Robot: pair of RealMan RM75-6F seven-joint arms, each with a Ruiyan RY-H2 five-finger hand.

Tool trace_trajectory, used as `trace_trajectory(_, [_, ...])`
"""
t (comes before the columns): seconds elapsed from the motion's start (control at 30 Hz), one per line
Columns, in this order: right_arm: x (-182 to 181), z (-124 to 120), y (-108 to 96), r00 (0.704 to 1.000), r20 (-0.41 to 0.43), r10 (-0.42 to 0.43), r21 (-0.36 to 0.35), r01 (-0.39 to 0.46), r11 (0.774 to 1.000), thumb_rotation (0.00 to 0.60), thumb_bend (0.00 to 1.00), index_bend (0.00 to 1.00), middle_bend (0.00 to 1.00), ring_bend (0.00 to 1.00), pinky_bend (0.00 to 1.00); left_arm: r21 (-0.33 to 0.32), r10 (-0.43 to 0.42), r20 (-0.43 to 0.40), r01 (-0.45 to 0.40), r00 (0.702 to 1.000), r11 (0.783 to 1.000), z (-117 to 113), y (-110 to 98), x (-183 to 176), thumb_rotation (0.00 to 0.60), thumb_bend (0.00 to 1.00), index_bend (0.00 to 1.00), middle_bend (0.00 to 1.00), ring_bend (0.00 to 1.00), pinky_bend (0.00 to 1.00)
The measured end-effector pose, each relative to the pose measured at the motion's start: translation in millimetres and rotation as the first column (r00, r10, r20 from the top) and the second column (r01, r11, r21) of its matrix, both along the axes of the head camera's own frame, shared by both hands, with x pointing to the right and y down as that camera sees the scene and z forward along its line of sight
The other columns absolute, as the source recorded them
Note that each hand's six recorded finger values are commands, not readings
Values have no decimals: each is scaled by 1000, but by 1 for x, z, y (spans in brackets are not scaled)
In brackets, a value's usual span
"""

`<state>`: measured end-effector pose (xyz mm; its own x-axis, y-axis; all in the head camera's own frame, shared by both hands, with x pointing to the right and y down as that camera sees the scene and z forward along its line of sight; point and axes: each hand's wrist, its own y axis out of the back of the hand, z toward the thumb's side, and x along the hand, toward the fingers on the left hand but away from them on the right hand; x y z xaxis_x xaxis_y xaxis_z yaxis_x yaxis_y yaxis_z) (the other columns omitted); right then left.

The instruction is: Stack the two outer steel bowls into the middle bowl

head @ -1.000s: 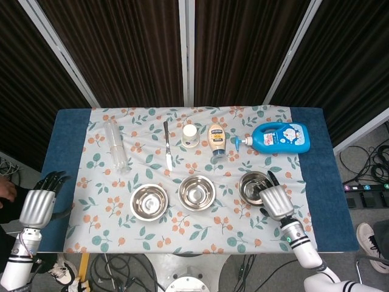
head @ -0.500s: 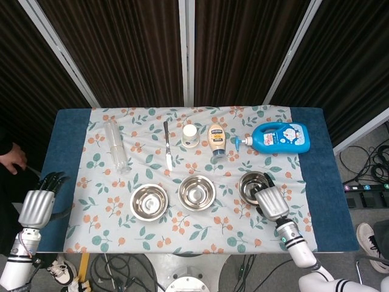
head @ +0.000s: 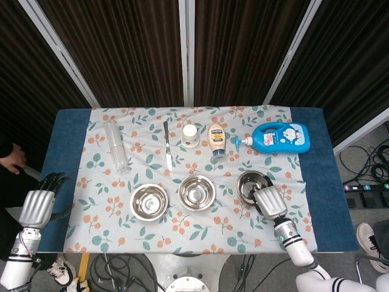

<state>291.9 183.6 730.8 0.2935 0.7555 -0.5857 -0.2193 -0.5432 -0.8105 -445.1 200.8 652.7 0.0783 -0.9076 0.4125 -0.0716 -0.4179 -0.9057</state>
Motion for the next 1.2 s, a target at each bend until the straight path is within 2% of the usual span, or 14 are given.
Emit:
trace_trajectory(0.23, [1,-2,0,1000,-2,3,15,-3,1000,600,390,685,600,516,169,-2,-2,-3,2,1000,1000,1,0,-1,600,98,269,259,168,292])
trace_trajectory(0.53, [-12,-19,-7,999,49,-13,58,10,998,600,399,688,603,520,171,8,-8,-10,9,1000,1000,-1,-2,-1,600,98,269,259,168,292])
trace_trajectory(0.83, [-73,-40,-24,983,134,-127,109,112,988,600,399,689,603,519,171,36,-32,-6,32,999,999,-9,-6,-7,600,98,269,259,168,292])
trace_trajectory(1.07, [-129,-35,-24,961,196,-196,89,182,979,600,399,689,601,518,170,36,-55,-2,55,998,998,-11,-6,-16,600,98,269,259,168,292])
trace_trajectory(1.2, [-150,-31,-22,951,215,-222,78,209,975,600,399,690,599,516,169,40,-64,-2,64,998,997,-12,-7,-19,600,98,269,259,168,292])
